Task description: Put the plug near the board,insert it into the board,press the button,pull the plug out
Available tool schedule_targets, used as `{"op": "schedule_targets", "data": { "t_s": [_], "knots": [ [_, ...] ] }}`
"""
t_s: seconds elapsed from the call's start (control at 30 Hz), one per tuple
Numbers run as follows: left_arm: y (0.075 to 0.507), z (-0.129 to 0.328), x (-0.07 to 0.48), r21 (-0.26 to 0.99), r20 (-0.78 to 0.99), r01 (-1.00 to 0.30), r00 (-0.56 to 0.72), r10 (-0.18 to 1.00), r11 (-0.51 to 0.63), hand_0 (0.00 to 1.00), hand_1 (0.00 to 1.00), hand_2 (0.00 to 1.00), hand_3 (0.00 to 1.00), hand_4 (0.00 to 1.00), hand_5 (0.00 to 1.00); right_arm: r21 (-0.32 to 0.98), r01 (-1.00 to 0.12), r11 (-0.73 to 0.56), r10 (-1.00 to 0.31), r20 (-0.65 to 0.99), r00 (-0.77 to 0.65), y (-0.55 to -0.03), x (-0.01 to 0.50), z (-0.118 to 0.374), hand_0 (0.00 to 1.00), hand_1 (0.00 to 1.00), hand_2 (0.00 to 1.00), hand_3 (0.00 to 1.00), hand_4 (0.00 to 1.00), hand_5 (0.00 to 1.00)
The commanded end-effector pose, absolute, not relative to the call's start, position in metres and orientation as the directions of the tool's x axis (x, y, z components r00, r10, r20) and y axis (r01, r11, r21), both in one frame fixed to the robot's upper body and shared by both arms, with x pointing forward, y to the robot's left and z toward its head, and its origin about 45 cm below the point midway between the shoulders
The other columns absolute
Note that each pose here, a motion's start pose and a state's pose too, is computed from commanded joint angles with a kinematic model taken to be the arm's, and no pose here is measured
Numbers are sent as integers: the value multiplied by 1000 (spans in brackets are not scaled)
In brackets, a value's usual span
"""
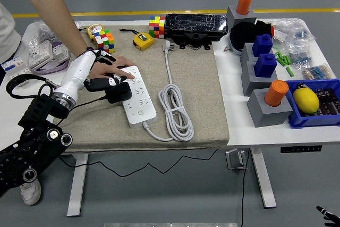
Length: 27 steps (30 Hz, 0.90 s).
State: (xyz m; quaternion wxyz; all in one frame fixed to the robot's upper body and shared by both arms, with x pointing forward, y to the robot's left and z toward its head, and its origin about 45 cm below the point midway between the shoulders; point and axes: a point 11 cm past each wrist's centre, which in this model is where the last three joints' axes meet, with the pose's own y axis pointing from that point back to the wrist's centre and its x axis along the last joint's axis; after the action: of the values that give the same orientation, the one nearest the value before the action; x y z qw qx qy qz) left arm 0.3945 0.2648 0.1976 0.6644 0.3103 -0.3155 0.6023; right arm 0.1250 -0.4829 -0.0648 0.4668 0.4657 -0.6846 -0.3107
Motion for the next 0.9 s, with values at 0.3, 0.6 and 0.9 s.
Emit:
{"op": "schedule_targets", "data": {
  "t_s": [0.3, 0.6, 0.9],
  "knots": [
    [265, 194, 394, 48, 789, -996, 86, 609, 78, 700, 676, 641, 623, 954, 349, 863, -343, 371, -929, 347, -133, -481, 122, -66, 648, 643, 622, 548, 980, 532],
    [263, 196, 395, 47, 789, -995, 89, 608, 86, 698, 674, 644, 628, 956, 354, 861, -345, 374, -927, 346, -141, -483, 123, -65, 648, 643, 622, 548, 980, 533],
    [262, 195, 394, 53, 789, -995, 97, 607, 89, 698, 674, 644, 630, 956, 352, 863, -343, 371, -929, 343, -141, -481, 122, -67, 647, 643, 622, 546, 980, 532]
  ]
}}
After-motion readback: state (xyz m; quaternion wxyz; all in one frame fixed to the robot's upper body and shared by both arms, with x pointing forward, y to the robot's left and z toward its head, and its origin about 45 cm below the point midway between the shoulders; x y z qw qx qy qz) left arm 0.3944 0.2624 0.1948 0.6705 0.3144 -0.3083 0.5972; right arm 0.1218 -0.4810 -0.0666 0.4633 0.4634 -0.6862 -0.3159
